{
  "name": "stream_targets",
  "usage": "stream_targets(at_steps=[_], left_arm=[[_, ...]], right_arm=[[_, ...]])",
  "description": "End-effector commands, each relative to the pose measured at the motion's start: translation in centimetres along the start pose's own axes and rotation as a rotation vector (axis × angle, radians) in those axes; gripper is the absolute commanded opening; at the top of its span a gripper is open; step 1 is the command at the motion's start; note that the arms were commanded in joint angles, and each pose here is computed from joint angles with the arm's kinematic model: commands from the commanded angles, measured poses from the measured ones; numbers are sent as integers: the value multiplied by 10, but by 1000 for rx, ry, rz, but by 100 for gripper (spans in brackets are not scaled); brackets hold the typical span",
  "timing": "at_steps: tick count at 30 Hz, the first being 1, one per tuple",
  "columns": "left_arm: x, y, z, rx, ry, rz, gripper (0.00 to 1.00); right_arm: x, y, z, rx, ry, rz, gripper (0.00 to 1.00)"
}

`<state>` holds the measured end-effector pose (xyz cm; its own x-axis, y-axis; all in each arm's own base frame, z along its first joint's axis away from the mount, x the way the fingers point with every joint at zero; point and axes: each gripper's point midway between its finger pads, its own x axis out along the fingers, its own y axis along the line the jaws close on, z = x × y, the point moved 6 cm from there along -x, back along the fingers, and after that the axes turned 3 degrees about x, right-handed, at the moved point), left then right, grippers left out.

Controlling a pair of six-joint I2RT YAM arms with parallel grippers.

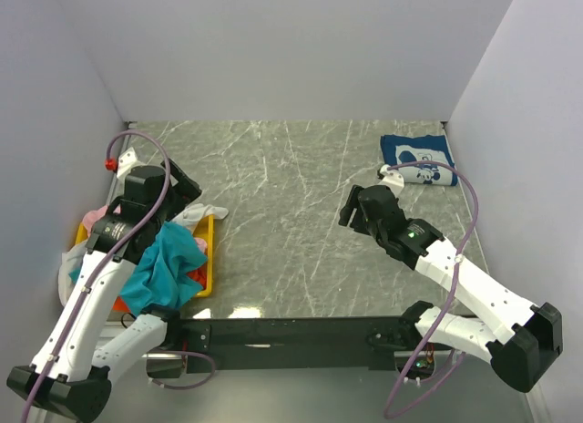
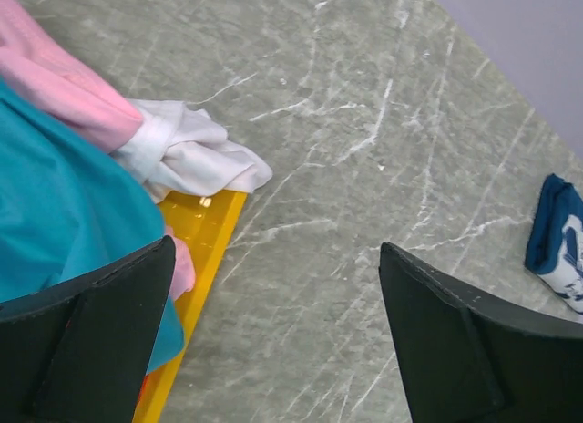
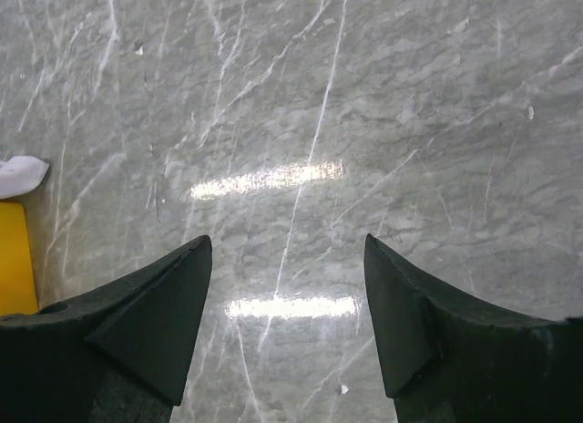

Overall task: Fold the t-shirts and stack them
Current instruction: Grab the tshirt from the pile

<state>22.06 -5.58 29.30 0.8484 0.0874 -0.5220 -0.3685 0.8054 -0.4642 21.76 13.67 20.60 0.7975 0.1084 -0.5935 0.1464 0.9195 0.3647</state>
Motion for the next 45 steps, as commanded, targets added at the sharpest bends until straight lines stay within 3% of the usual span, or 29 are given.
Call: stream_targets(at_steps=[1,5,16,21,31,40,41,44,45], left_arm=[[-7,6,5,1,-22,45,100],[3,17,-9,33,45,131,99],[20,45,-54,-44,195,303,99],[11,63,-46,-71,121,452,100],[-5,74,-19,-6,7,568,100],[11,79,-58,-37,150,518,99],[14,83,-66,-46,168,527,98],[15,83,-74,-82,186,494,74],[14,82,-74,-92,187,476,52]], right_arm=[[0,1,11,41,-62,-8,74],[2,2,11,39,-55,-16,74],[10,11,11,30,-31,24,74],[12,11,9,36,-20,24,74],[18,12,6,36,0,29,73],[20,12,3,34,20,21,72],[19,12,4,37,15,19,72],[18,9,5,43,8,15,72],[19,8,4,42,10,11,72]])
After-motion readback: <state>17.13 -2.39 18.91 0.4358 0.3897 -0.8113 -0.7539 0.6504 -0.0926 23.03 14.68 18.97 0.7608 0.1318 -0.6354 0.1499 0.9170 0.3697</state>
